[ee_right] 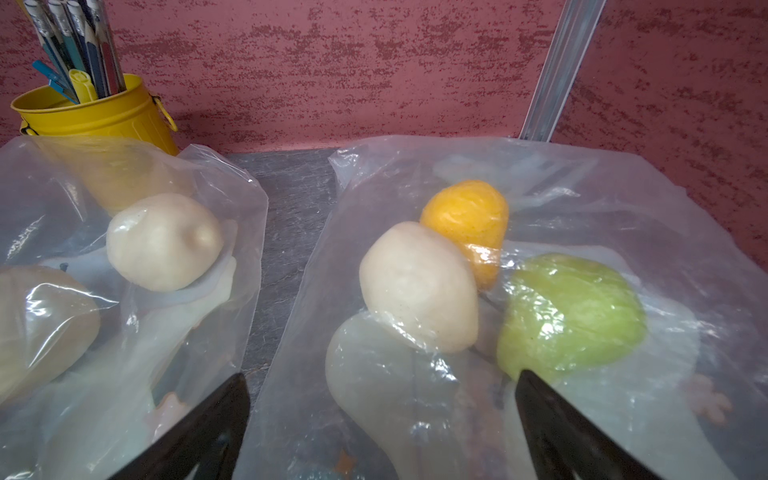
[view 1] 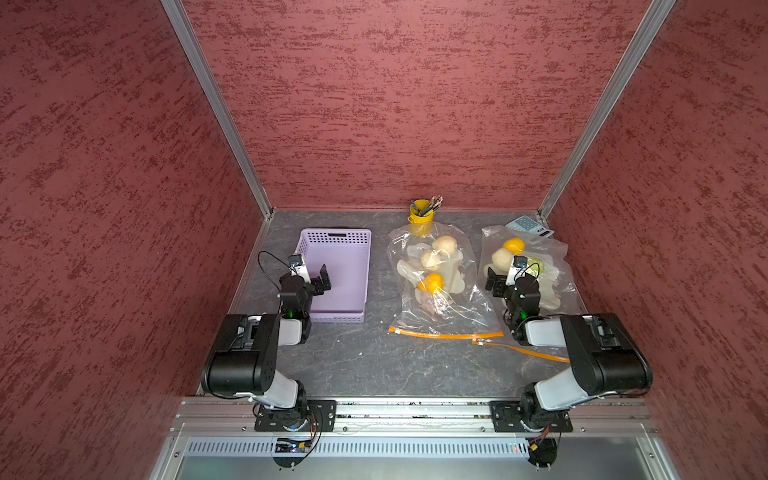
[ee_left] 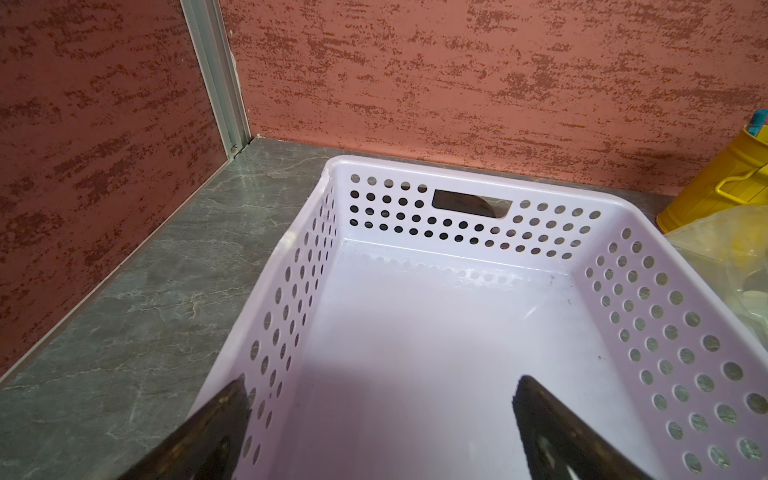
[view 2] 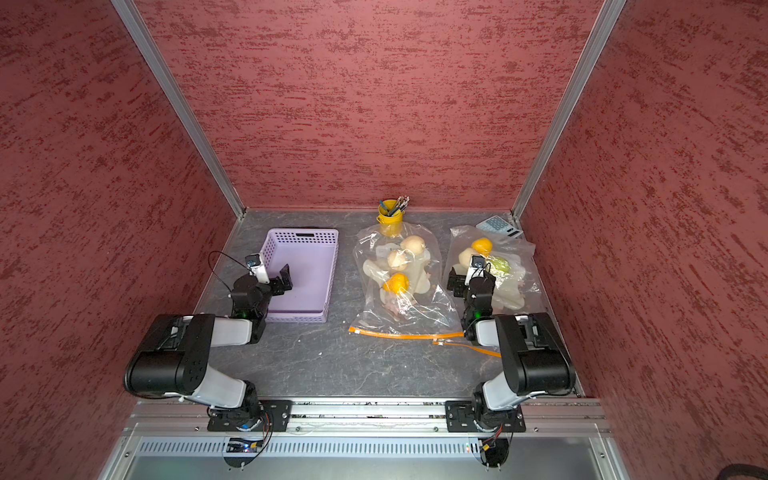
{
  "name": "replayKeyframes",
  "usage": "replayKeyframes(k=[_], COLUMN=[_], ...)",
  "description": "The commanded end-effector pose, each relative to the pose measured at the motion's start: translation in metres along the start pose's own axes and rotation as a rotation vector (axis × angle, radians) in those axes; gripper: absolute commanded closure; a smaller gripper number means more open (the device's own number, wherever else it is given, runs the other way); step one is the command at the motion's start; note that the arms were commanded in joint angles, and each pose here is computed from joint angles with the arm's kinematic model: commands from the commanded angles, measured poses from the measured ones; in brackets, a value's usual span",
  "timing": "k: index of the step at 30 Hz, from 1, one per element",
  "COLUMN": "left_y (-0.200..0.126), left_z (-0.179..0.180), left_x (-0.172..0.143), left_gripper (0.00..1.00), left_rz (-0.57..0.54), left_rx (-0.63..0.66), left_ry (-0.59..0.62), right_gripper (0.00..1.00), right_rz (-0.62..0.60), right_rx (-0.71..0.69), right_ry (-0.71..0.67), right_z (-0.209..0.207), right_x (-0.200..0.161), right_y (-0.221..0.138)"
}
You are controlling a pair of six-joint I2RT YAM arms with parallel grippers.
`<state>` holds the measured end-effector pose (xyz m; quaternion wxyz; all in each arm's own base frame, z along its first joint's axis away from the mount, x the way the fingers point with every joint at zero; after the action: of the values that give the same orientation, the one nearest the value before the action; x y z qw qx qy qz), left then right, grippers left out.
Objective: Open the zip-top bag and take out the pear
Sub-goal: Unzip the zipper on the zipper food storage bag.
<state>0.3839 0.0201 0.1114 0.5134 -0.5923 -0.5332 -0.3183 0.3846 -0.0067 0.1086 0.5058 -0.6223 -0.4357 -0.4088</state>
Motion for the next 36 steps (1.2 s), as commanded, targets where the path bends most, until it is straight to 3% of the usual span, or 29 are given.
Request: replayKeyframes(k=[1, 4, 6, 8, 11, 14, 18, 22, 24, 28, 33, 36], left_y=[0.003, -0.005, -0.022, -0.046, -0.090, -0.145, -0.211, -0.263, -0.273, -0.270, -0.253, -0.241], left_z=[-0.005, -0.025, -0.049, -0.080, -0.136, -0.180, -0.186, -0.203, -0.205, -0.199, -0.194, -0.196], left_x=[0.012, 0.039, 0.080, 0.107, 0.117, 0.087, 0.013, -0.048, -0.074, -0.109, -0.119, -0.119], left_gripper=[0.00, 0.00, 0.00, 0.00, 0.00, 0.00, 0.00, 0.00, 0.00, 0.11, 0.24, 0.25], left_rz=[-0.041, -0.013, -0.094, -0.054, 0.148, 0.395, 0.768, 1.000, 1.051, 1.080, 1.013, 0.951], left_rx=[-0.007, 0.056, 0.067, 0.008, -0.184, -0.343, -0.393, -0.449, -0.433, -0.397, -0.354, -0.347], left_ry=[0.014, 0.101, 0.080, -0.036, -0.283, -0.363, -0.513, -0.643, -0.702, -0.809, -0.863, -0.922], right_gripper=[0.01, 0.01, 0.01, 0.01, 0.01, 0.01, 0.01, 0.01, 0.01, 0.01, 0.02, 0.03], right_rz=[-0.056, -0.095, -0.101, -0.089, 0.010, 0.120, 0.265, 0.349, 0.370, 0.362, 0.337, 0.323], right_rx=[-0.054, -0.065, -0.081, -0.019, 0.124, 0.245, 0.383, 0.508, 0.517, 0.584, 0.606, 0.635], right_ry=[0.011, -0.032, -0.024, 0.024, 0.039, -0.047, -0.039, -0.173, -0.297, -0.412, -0.414, -0.389], right_z=[-0.012, -0.009, -0.010, -0.003, 0.033, 0.079, 0.116, 0.163, 0.180, 0.209, 0.224, 0.229], right_x=[0.016, 0.047, 0.074, 0.102, 0.119, 0.112, 0.082, 0.055, 0.042, 0.025, 0.020, 0.020], right_y=[0.001, -0.016, -0.034, -0.056, -0.092, -0.134, -0.182, -0.219, -0.236, -0.259, -0.267, -0.269])
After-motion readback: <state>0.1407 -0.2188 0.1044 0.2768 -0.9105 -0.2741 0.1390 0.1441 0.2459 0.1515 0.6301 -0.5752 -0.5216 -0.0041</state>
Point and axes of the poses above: each gripper's point midway between its finger pads, its own y axis out along the fingers, its own z axis along the line the jaws close on, x = y × z, the point moved 1 cm from there along -y, back along the fingers, and after that the axes turned 11 degrees about -y, right-handed, at the moved point
